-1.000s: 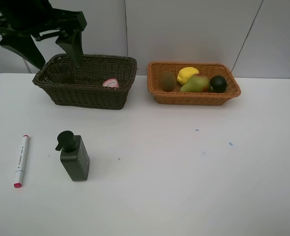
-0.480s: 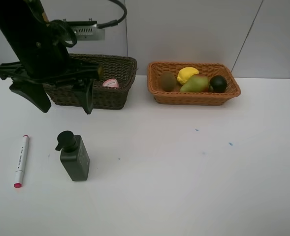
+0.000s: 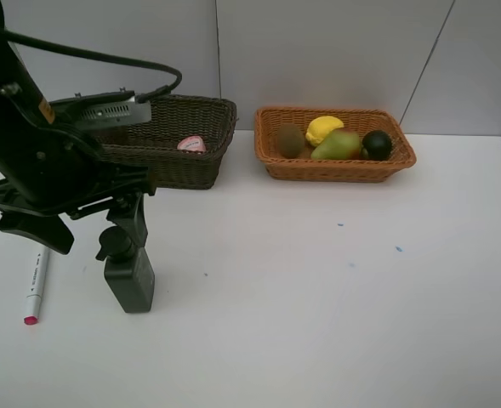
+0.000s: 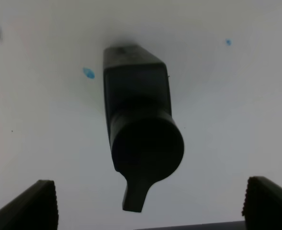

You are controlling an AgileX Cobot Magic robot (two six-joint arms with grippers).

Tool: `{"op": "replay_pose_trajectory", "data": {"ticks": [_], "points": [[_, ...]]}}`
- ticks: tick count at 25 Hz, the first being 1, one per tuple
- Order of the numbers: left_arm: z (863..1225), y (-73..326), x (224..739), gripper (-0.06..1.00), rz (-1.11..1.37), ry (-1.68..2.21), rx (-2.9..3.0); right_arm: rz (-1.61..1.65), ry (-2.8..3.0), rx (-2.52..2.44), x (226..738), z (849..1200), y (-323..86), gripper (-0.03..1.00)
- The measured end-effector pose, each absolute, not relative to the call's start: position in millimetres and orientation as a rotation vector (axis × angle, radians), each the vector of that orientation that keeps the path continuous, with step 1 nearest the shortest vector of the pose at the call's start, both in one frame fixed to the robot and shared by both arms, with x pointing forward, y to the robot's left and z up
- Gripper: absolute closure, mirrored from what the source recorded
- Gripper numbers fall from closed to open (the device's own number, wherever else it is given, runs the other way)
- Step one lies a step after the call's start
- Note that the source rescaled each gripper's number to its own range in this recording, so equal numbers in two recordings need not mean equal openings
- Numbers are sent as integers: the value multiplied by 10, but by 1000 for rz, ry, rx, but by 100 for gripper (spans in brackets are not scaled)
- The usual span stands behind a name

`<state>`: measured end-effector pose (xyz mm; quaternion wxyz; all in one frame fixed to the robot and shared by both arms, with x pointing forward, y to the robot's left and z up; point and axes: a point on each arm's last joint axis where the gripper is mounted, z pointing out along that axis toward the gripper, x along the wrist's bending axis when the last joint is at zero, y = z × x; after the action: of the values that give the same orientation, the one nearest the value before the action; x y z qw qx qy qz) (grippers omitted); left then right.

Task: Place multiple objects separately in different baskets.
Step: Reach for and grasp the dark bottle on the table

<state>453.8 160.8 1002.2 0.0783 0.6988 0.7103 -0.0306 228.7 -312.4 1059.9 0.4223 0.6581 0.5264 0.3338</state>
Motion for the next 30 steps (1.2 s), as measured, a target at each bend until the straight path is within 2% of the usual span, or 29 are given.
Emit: {"op": "replay_pose_trajectory", "data": {"ticks": [14,30], "points": [[9967,1618,4590,-6,-15,2095,2059,836,1318,1648,2287,10599,-3124,-3],[9569,1522,4756,-6,-28,2099,2149,836,1318,1648,2287,10599,-3124,-3]]}}
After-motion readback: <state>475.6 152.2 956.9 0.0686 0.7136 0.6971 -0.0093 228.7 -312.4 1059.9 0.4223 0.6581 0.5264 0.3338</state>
